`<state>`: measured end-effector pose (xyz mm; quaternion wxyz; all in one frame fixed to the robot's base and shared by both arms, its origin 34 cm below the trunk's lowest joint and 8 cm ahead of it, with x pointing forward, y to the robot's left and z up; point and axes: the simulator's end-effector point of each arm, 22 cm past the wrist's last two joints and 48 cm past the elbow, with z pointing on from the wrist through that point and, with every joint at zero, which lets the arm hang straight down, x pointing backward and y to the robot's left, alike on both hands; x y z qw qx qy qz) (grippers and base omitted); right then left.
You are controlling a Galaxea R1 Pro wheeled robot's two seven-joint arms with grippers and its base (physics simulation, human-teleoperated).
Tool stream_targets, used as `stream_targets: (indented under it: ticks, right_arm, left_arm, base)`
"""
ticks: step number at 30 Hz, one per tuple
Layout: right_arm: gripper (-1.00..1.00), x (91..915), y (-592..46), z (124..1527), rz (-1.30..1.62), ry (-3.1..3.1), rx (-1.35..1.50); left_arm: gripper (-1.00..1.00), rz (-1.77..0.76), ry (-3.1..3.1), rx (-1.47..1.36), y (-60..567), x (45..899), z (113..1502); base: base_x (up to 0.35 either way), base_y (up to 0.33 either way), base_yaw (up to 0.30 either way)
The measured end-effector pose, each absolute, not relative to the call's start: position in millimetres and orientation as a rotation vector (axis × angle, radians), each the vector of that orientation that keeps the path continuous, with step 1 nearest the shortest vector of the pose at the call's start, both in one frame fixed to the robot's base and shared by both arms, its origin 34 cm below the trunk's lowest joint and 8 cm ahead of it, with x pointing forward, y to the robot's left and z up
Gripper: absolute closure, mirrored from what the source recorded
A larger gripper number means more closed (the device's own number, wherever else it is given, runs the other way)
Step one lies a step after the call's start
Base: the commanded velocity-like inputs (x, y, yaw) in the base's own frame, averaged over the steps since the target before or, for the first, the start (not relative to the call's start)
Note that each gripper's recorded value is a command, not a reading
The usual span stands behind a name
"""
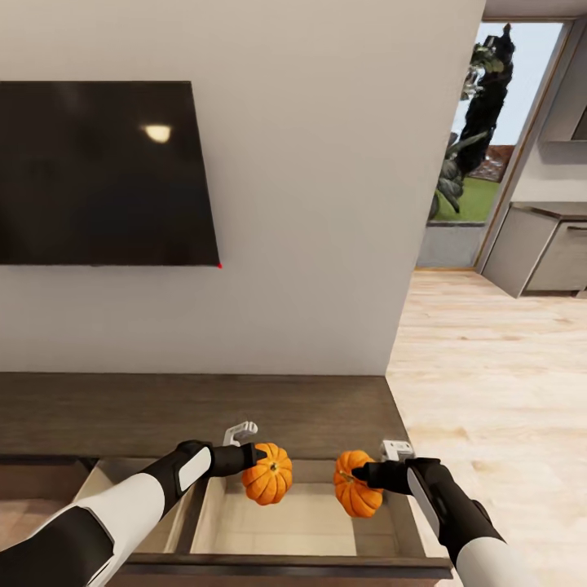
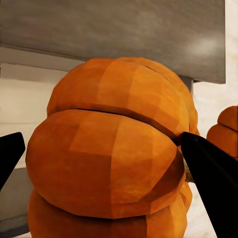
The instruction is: Place each of the two pumpkins and all three candles from the living room inside a cabinet in the living room (use any cabinet), then make sure every cabinet is closed, and position the cauldron so it is next to a table in the living room.
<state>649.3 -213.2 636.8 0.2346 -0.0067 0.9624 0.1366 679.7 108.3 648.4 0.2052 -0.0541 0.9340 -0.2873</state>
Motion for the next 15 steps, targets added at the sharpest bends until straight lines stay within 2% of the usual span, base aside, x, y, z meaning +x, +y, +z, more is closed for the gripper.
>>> stream_targets:
  ticks: [15]
  right_arm:
    - [1.00, 648, -215, 610, 0.376, 2.641, -0.017]
  left_arm:
    - [1.00, -0.796, 2.605, -0.153, 110, 678, 622]
  base:
    - [0.000, 0.000, 0.000]
